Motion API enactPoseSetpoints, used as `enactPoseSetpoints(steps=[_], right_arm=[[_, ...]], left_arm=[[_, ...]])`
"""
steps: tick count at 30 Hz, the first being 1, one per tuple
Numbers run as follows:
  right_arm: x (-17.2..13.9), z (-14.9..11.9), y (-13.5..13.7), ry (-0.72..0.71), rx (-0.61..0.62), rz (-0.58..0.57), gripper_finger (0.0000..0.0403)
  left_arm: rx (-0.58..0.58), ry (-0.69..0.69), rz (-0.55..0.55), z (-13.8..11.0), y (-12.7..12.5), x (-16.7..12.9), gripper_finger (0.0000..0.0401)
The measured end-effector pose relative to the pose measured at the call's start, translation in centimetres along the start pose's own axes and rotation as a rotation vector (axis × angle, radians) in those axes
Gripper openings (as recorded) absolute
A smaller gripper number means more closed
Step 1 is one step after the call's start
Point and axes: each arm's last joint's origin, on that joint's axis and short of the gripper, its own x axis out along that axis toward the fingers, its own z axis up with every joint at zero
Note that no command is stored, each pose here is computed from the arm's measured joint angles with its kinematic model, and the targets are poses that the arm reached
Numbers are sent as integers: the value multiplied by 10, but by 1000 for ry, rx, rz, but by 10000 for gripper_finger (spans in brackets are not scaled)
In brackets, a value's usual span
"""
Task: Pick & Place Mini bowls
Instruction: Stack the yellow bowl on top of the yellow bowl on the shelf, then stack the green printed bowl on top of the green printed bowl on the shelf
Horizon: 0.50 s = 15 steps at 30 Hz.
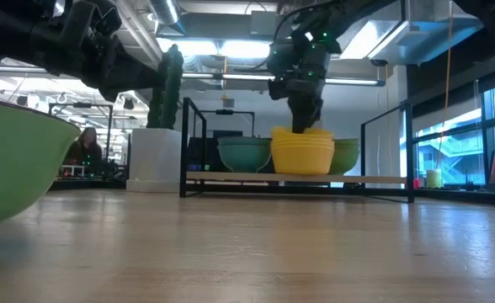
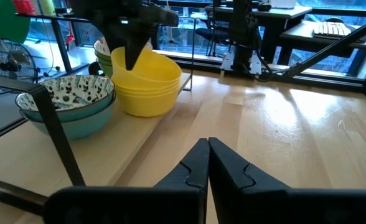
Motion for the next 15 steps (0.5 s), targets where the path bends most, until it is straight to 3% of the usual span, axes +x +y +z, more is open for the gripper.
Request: enactPoseSetpoints(steps=[6,15], right_arm=[[-2,0,1,9,-18,3,135],[-35,16,0,-76,-5,-18,136]], left_arm=[[0,5,-25,0,-1,0,4],[0,5,-25,0,-1,0,4]])
